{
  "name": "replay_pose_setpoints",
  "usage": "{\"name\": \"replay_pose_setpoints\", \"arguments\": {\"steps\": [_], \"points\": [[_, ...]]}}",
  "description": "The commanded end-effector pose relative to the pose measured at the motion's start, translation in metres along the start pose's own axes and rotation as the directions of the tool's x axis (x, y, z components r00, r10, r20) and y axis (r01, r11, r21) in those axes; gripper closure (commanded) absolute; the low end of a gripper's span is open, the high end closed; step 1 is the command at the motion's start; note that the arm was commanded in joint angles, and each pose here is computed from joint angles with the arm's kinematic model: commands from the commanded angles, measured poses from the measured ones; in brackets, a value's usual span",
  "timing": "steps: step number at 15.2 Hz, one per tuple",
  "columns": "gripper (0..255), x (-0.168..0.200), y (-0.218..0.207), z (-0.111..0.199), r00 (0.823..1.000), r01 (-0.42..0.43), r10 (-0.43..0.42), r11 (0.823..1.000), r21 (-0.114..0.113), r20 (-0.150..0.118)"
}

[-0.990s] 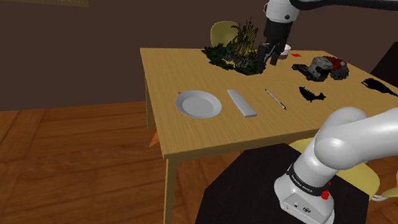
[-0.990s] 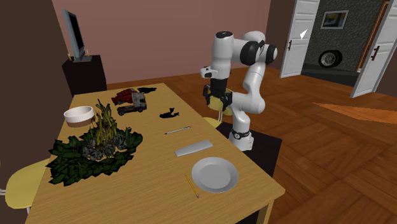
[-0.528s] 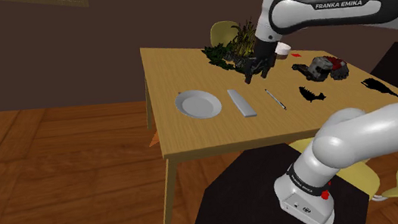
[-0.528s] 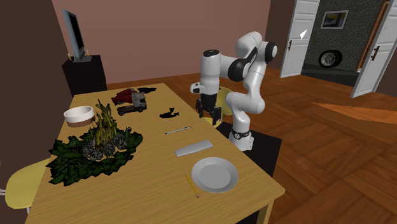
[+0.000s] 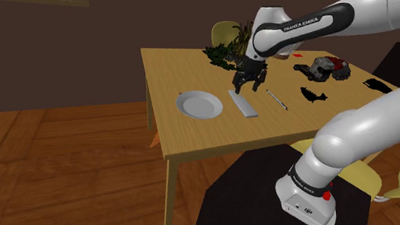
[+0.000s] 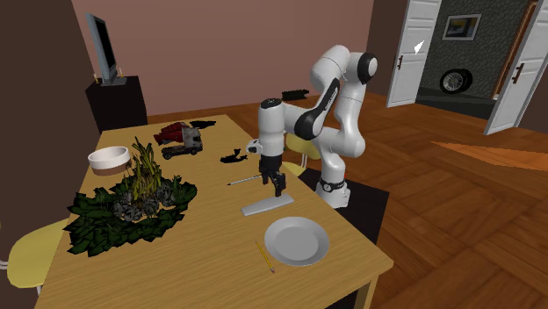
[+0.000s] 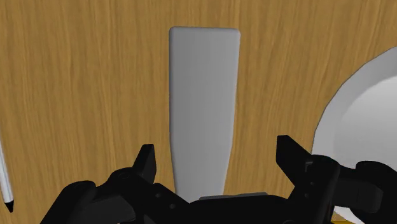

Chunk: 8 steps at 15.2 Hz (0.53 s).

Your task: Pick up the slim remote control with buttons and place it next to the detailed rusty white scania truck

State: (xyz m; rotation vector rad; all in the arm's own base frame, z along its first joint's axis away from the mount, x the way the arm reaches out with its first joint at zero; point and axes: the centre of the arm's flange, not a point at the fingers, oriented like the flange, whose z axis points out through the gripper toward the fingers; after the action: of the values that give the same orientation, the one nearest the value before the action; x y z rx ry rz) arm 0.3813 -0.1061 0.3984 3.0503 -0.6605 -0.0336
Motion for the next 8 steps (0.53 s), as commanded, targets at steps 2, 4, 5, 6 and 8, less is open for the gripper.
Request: {"name": "replay_pose_setpoints", "arguments": {"steps": [2,4,5,6,8], "points": [[0,0.018,0.011,0.031,0.997,-0.076,0.076,0.997,0.018,-0.007],[0,0.018,0.011,0.041,0.997,-0.076,0.076,0.997,0.018,-0.007],[0,0.018,0.011,0.047,0.997,-0.076,0.076,0.997,0.018,-0.007],[0,0.018,0.011,0.052,0.997,-0.076,0.076,0.997,0.018,-0.007],[0,0.018,0.01,0.063,0.997,-0.076,0.076,0.997,0.018,-0.007]]}}
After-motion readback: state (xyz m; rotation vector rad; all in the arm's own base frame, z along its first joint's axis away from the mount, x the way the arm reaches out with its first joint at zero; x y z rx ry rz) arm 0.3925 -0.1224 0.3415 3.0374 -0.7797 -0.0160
